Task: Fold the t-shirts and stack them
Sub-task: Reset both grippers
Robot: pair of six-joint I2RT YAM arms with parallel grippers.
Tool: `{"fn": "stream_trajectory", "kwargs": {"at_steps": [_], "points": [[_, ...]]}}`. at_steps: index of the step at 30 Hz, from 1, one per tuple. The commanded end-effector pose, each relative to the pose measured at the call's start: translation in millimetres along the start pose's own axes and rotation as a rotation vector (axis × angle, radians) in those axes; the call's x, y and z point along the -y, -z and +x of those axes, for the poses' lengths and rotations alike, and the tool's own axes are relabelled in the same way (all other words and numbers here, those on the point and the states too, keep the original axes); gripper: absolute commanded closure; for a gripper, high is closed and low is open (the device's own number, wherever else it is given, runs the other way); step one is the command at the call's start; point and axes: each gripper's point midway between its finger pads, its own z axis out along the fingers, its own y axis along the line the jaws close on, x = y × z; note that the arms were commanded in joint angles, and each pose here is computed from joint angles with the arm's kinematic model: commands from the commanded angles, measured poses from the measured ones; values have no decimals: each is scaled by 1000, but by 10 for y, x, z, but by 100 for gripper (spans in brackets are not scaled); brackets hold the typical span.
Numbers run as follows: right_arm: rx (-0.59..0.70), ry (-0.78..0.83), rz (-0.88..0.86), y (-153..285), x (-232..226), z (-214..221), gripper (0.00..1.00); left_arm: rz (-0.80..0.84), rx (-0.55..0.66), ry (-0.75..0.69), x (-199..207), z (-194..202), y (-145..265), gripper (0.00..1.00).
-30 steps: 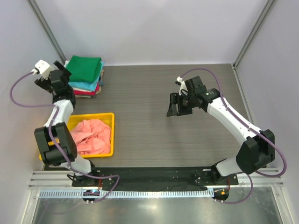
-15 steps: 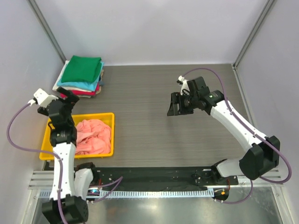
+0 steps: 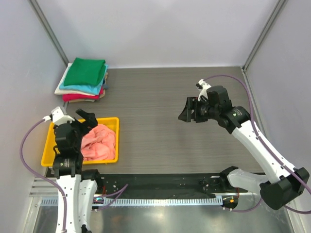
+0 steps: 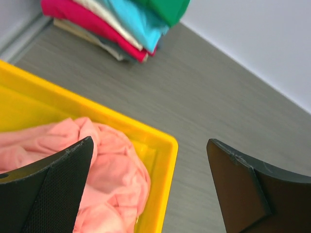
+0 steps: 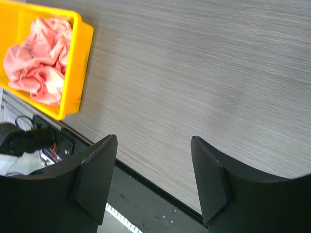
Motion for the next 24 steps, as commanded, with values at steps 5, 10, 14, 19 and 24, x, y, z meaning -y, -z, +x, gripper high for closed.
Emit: {"fn": "stream_trajectory", "kwargs": {"at_steps": [5, 10, 14, 19, 24], "points": [[171, -105, 102, 66, 176, -137, 31, 92, -87, -28, 171, 262, 81, 0], [183, -164, 173, 17, 343, -62, 31, 133, -88, -72, 270, 291, 141, 0], [183, -183, 203, -21, 402, -58, 31, 159, -85, -82, 320, 305, 175, 0], [175, -190, 221, -81, 443, -61, 32, 200, -97, -94, 409, 344, 204, 0], [165, -201, 225, -215, 461, -95, 32, 218, -114, -100, 452, 391, 212, 0]]}}
